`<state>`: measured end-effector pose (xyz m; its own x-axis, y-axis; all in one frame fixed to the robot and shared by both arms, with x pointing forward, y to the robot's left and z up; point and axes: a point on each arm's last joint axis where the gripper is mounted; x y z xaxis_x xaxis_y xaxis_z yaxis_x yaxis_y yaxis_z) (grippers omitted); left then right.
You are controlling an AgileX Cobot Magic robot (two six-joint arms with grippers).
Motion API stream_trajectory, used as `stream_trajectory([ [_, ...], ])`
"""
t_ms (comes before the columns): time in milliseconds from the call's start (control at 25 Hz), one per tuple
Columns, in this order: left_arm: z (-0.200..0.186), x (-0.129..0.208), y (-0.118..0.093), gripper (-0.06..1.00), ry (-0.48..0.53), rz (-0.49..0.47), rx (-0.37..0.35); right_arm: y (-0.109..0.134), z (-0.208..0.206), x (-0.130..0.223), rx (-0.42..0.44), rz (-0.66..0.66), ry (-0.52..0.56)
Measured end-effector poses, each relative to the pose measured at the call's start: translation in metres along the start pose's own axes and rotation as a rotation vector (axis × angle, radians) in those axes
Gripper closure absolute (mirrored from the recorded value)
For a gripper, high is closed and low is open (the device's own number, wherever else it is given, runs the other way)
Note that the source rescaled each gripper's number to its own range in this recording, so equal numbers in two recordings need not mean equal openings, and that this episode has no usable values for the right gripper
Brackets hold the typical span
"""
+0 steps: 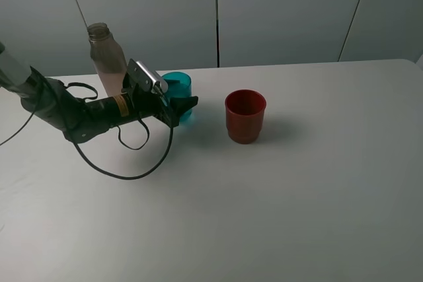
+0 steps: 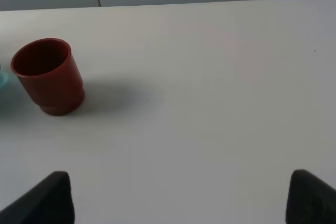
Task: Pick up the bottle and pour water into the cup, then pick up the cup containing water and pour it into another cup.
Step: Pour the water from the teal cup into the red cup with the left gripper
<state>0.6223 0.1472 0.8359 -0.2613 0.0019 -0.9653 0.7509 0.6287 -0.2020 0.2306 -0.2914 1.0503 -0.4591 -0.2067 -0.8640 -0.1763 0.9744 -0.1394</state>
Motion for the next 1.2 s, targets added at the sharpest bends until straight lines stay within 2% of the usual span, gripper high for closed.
stream_trajectory([
  [240, -0.001, -0.024, -0.004, 0.85, -0.022, 0.043, 0.008, 0.0, 0.0, 0.0, 0.0, 0.0, 0.0],
  [520, 0.001, -0.049, -0.005, 0.85, -0.003, 0.093, -0.04, 0.0, 0.0, 0.0, 0.0, 0.0, 0.0],
  [800, 0.02, -0.064, -0.014, 0.85, 0.042, 0.152, -0.05, 0.0, 0.0, 0.0, 0.0, 0.0, 0.0],
  [1000, 0.034, -0.078, -0.021, 0.85, 0.022, 0.19, -0.031, 0.0, 0.0, 0.0, 0.0, 0.0, 0.0],
  [1200, 0.044, -0.085, -0.025, 0.85, 0.065, 0.248, -0.033, 0.0, 0.0, 0.0, 0.0, 0.0, 0.0],
])
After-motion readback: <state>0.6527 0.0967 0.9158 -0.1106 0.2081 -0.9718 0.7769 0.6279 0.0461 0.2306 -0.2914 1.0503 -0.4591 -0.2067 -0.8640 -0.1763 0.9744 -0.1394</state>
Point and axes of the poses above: a point on each arm's last joint axis where the gripper is mounted, z pointing out along that axis toward the gripper, y along the wrist's bending axis when the last joint is at zero, x = y × z, and after that the axes turned 14 degrees about -z, right-handed
